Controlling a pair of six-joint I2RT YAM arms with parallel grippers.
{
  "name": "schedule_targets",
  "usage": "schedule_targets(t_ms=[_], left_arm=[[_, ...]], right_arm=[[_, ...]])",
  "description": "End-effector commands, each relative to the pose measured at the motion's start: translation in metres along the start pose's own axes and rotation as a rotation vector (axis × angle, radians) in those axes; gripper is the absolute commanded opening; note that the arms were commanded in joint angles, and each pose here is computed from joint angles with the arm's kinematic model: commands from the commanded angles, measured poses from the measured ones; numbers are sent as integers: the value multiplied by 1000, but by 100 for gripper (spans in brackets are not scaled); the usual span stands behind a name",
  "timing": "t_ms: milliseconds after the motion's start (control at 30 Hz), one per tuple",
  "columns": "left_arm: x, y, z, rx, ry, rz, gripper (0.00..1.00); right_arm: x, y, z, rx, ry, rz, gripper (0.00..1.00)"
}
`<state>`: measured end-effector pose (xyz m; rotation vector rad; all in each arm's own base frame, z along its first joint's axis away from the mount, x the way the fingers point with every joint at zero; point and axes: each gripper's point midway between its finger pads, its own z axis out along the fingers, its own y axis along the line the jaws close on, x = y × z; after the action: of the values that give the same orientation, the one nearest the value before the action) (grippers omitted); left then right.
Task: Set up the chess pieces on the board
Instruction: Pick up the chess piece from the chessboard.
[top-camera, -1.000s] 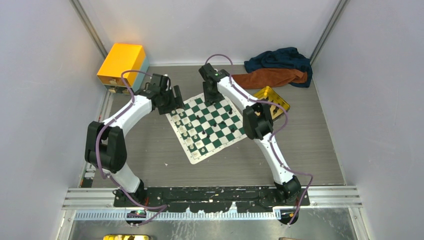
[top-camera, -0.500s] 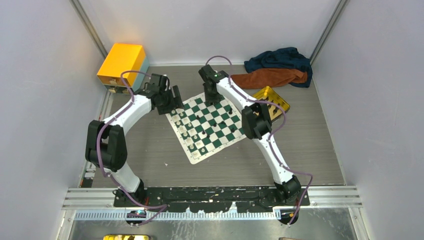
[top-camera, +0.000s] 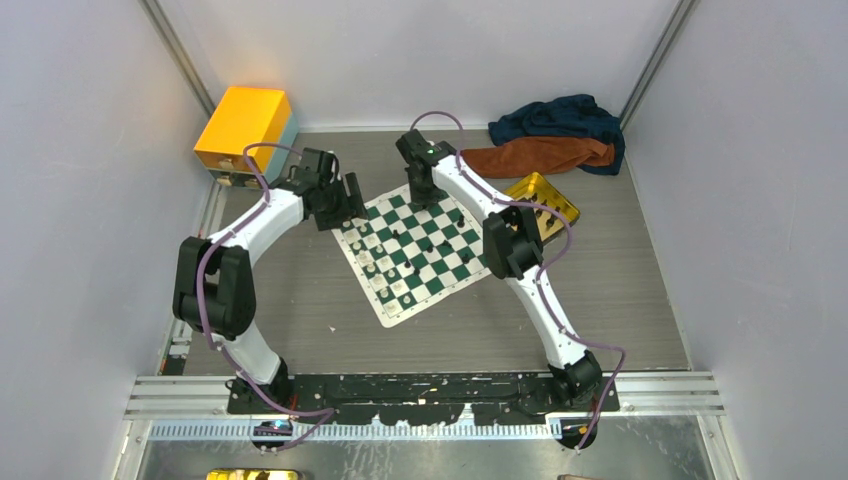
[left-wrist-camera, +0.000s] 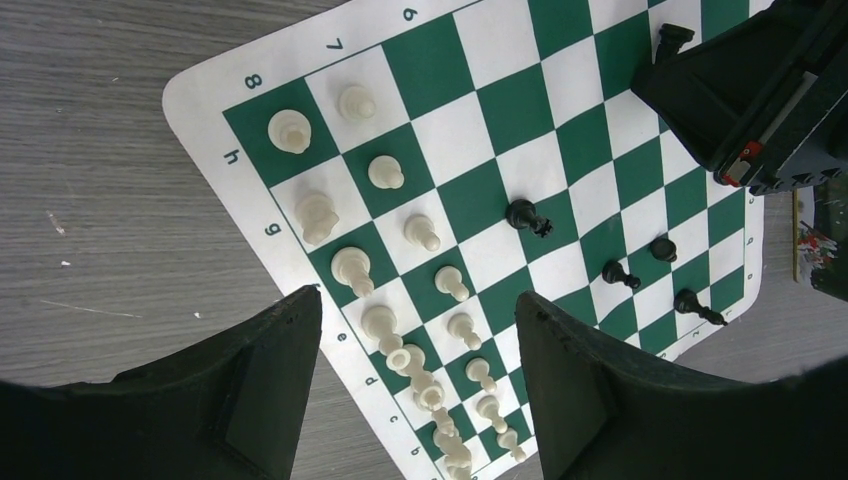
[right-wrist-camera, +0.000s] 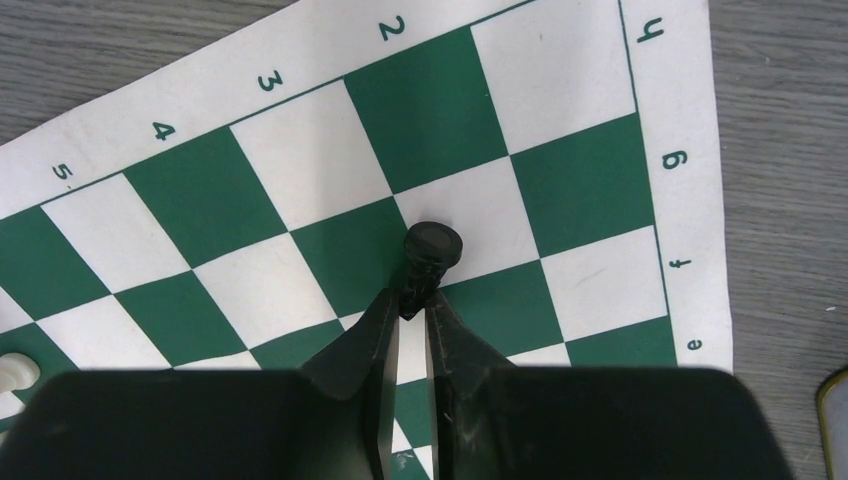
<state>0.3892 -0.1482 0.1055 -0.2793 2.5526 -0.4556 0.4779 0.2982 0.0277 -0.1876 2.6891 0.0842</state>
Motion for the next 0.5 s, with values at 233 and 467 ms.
schedule_targets(t_ms=[233,467], left_arm=[[-25,-17,-7,72,-66,24,72],[-39,-41,-23,149,-71,-7,72]], right_arm=[[-29,-8,-40,3,-100,-7,9],[-14,-14,-67,-39,-126,-59,7]])
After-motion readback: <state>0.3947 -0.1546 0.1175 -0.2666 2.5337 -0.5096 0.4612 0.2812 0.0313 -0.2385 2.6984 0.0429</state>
